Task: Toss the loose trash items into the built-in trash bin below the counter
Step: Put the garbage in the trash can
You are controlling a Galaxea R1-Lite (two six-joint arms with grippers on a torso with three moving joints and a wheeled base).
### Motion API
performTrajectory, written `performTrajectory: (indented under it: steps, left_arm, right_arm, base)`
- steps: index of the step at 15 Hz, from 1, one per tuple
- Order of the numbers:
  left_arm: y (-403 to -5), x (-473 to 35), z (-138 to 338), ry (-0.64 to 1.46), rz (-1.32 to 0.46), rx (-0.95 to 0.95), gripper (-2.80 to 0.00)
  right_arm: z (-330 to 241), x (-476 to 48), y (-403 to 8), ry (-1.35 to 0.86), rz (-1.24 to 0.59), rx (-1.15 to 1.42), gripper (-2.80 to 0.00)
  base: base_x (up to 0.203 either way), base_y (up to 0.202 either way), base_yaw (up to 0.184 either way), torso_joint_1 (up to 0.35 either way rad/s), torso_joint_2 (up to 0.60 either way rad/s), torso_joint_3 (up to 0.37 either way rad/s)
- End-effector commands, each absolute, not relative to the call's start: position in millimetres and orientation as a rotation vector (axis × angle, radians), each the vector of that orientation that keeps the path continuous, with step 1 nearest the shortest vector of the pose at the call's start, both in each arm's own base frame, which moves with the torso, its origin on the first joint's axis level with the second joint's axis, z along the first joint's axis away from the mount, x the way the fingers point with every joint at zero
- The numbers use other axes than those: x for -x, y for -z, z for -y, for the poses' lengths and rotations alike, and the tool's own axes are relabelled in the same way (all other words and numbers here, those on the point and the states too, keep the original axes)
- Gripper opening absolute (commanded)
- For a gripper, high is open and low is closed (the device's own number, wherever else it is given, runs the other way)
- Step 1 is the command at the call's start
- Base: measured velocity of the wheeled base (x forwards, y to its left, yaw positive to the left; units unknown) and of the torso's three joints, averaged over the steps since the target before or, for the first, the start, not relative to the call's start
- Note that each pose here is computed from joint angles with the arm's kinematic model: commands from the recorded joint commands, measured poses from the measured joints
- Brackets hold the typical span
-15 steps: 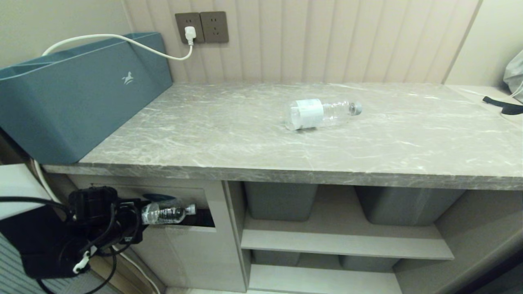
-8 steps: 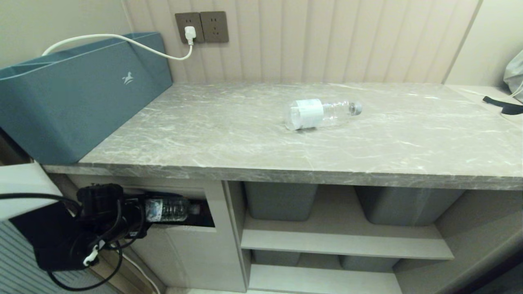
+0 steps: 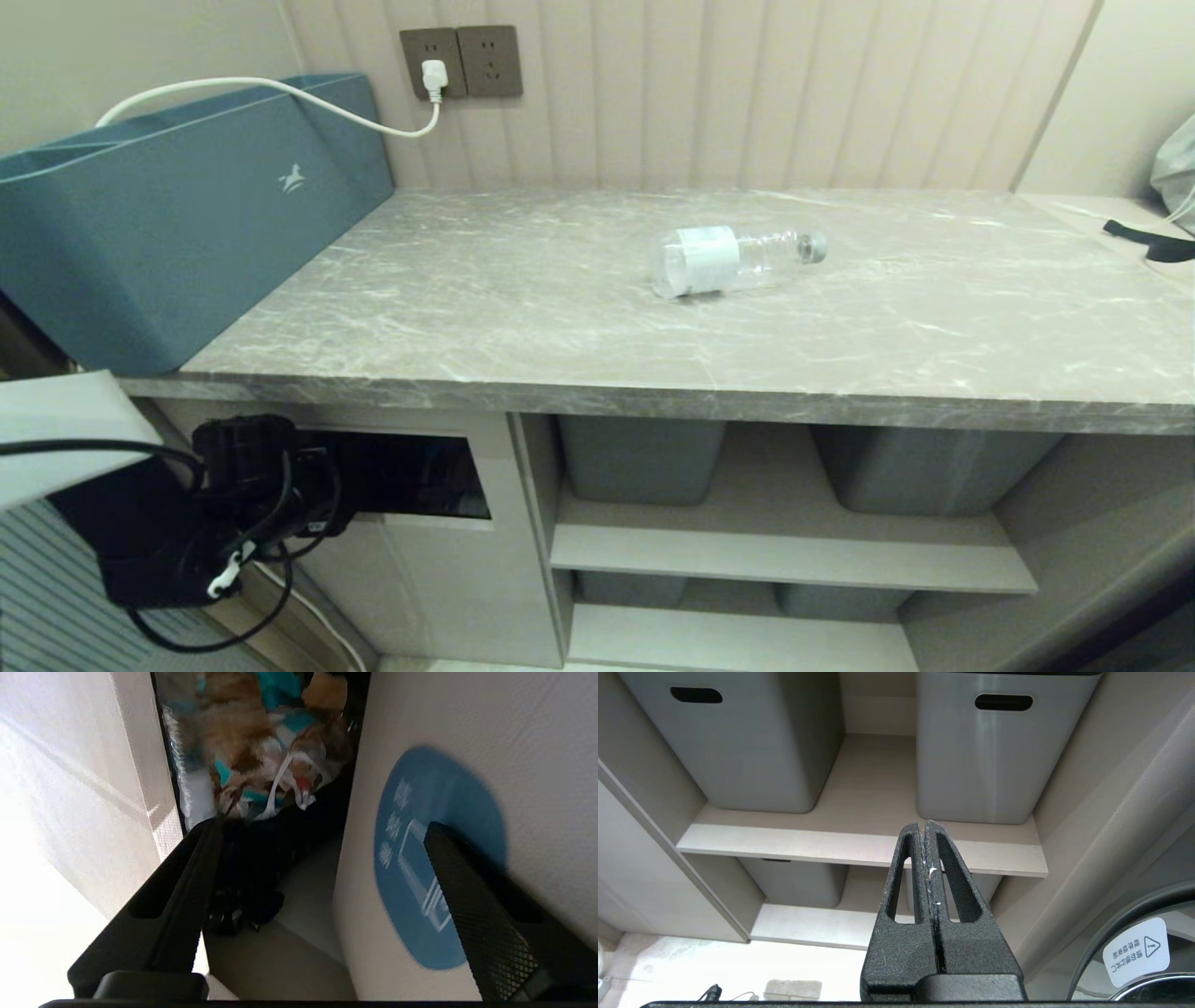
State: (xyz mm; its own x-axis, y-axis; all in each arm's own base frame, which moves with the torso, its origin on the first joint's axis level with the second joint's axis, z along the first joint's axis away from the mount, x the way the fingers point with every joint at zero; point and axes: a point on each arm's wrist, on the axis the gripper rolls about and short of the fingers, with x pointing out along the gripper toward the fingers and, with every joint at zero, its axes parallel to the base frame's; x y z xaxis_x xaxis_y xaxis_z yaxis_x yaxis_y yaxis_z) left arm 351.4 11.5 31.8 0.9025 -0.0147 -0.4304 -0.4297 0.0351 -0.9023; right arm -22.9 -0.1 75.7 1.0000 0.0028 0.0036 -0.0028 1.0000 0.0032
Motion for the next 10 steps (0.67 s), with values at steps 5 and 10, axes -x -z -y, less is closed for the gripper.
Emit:
performTrajectory:
  steps: [5, 10]
  left_arm:
    - [-41, -299, -9, -0.415, -0.395, 1.509, 0.0]
    - [-84, -193, -9, -0.422, -0.293, 1.484, 0.0]
  right_arm:
    - [0, 23, -76, -0.003, 0.005, -0.003, -2.8]
    - [0, 23, -76, -0.003, 0.005, -0.003, -2.8]
  base:
    - [0.0, 0.0, 0.0, 0.0, 0.0, 0.0]
    - [0.0, 0.0, 0.0, 0.0, 0.0, 0.0]
